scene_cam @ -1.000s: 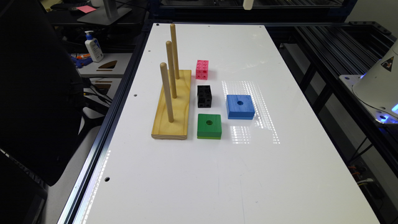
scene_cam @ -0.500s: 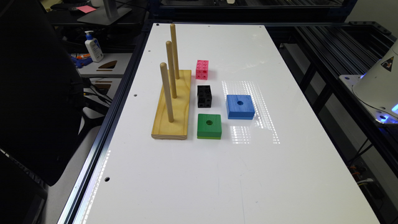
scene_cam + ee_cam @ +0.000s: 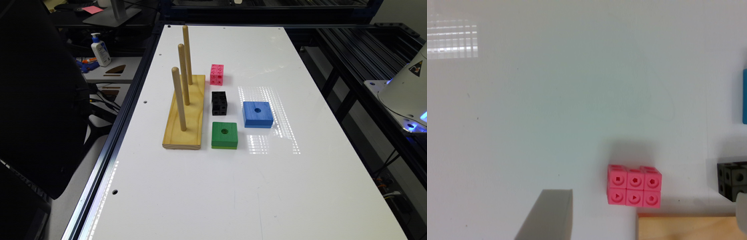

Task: Pick up pink block.

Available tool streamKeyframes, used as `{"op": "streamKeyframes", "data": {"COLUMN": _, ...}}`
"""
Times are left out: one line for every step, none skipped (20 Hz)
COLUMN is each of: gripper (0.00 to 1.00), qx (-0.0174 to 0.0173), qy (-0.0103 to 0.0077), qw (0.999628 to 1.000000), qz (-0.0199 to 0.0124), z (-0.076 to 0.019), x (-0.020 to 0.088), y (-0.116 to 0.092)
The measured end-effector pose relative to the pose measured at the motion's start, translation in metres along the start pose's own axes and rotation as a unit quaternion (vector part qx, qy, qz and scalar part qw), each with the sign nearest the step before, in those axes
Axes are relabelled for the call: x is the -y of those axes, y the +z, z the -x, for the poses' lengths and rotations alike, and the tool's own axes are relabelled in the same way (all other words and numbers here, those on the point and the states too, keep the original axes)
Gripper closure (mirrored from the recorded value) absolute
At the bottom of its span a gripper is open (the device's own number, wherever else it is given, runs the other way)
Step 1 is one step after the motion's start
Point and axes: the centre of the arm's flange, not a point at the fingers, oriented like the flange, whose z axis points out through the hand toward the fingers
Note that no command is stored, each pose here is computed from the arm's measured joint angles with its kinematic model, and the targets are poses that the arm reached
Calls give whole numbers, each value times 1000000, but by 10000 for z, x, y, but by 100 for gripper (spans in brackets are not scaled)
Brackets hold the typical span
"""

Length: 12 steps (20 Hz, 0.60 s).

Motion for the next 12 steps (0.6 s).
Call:
{"op": "streamKeyframes", "data": {"gripper": 0, "qx": 1613, "qy": -382, "qw": 999998, "qz": 975, "z": -2, "x": 6, "y": 27}}
{"op": "streamKeyframes", "data": {"gripper": 0, "qx": 2126, "qy": -539, "qw": 999997, "qz": 1281, "z": -5, "x": 9, "y": 44}}
{"op": "streamKeyframes", "data": {"gripper": 0, "qx": 3485, "qy": -838, "qw": 999991, "qz": 2067, "z": -20, "x": 22, "y": 120}}
{"op": "streamKeyframes", "data": {"gripper": 0, "qx": 3957, "qy": -932, "qw": 999989, "qz": 2319, "z": -33, "x": 31, "y": 169}}
{"op": "streamKeyframes", "data": {"gripper": 0, "qx": 4198, "qy": -975, "qw": 999988, "qz": 2425, "z": -49, "x": 41, "y": 227}}
{"op": "streamKeyframes", "data": {"gripper": 0, "qx": 4084, "qy": -1032, "qw": 999988, "qz": 2325, "z": -61, "x": 49, "y": 271}}
{"op": "streamKeyframes", "data": {"gripper": 0, "qx": 4358, "qy": -1062, "qw": 999987, "qz": 2459, "z": -72, "x": 56, "y": 316}}
{"op": "streamKeyframes", "data": {"gripper": 0, "qx": 4480, "qy": -1070, "qw": 999986, "qz": 2512, "z": -80, "x": 61, "y": 344}}
{"op": "streamKeyframes", "data": {"gripper": 0, "qx": 4347, "qy": -1092, "qw": 999987, "qz": 2416, "z": -85, "x": 64, "y": 364}}
{"op": "streamKeyframes", "data": {"gripper": 0, "qx": 4440, "qy": -1089, "qw": 999987, "qz": 2469, "z": -87, "x": 65, "y": 370}}
{"op": "streamKeyframes", "data": {"gripper": 0, "qx": 4499, "qy": -1115, "qw": 999986, "qz": 2503, "z": -87, "x": 66, "y": 371}}
{"op": "streamKeyframes", "data": {"gripper": 0, "qx": 4785, "qy": -1115, "qw": 999984, "qz": 2673, "z": -86, "x": 65, "y": 375}}
